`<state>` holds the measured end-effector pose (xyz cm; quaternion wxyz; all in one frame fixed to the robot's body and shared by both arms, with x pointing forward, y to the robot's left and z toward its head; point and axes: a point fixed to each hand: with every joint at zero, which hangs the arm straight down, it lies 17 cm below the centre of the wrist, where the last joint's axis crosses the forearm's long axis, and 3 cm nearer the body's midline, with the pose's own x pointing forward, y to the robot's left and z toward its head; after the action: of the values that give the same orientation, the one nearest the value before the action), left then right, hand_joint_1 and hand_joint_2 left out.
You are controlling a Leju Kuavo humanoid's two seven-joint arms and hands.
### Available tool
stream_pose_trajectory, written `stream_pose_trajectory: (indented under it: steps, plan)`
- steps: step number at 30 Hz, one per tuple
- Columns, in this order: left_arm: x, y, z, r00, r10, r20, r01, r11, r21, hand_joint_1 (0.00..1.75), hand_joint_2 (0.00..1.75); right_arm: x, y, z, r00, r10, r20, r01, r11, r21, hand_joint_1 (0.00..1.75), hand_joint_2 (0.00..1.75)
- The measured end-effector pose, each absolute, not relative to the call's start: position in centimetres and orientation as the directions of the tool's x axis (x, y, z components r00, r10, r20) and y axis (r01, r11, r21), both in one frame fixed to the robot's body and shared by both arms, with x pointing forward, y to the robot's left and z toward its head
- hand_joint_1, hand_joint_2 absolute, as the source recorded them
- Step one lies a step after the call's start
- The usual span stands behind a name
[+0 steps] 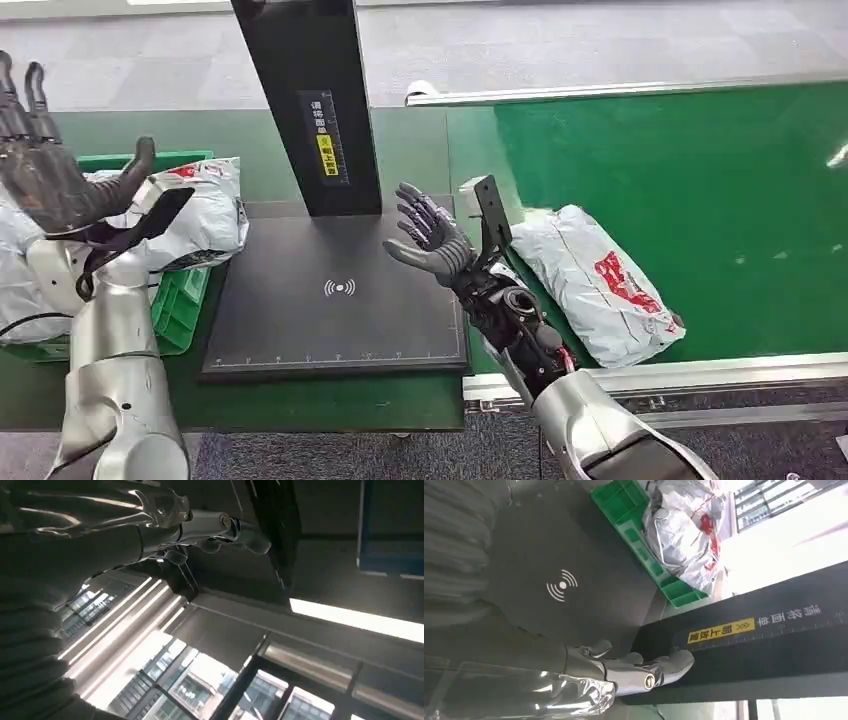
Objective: Moved the parcel from conveyor to table for the left to box.
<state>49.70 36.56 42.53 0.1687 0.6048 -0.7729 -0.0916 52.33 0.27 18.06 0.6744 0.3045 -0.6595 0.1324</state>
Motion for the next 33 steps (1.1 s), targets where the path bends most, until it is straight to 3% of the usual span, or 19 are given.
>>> stream_pose_trajectory:
  steps: [7,11,12,16,20,26,33]
  plan:
    - [44.0,37.7,46.9,-0.227,-0.949,0.218,-0.957,0.259,0.129,0.0,0.0,52.1,0.3,18.0,0.084,-0.214,0.973,-0.596,0.772,0.221,0.0,1.75]
    - [44.3,37.3,45.9,-0.309,-0.9,0.308,-0.934,0.348,0.081,0.0,0.0,52.4,-0.4,18.0,0.061,-0.21,0.976,-0.585,0.785,0.205,0.0,1.75]
    - [45.3,37.2,44.8,-0.349,-0.865,0.36,-0.915,0.398,0.071,0.0,1.75,52.6,-0.8,18.0,0.049,-0.2,0.979,-0.579,0.793,0.191,0.0,1.75]
    - [50.8,34.3,36.7,-0.518,-0.518,0.68,-0.685,0.728,0.033,0.0,1.75,53.4,-2.2,18.2,-0.031,-0.112,0.993,-0.553,0.83,0.077,0.0,1.75]
    - [53.1,24.5,30.1,-0.558,-0.175,0.811,-0.28,0.96,0.015,0.0,1.75,54.3,-3.1,18.2,-0.077,-0.023,0.997,-0.513,0.858,-0.02,0.0,1.75]
    - [51.0,15.9,21.4,-0.41,0.006,0.912,-0.002,1.0,-0.008,0.0,1.75,55.6,-4.3,19.5,-0.138,0.071,0.988,-0.435,0.892,-0.125,0.0,1.75]
    - [49.1,14.6,16.7,-0.337,0.015,0.942,0.033,0.999,-0.004,0.0,1.75,56.0,-5.1,20.0,-0.149,0.077,0.986,-0.418,0.899,-0.133,0.0,1.75]
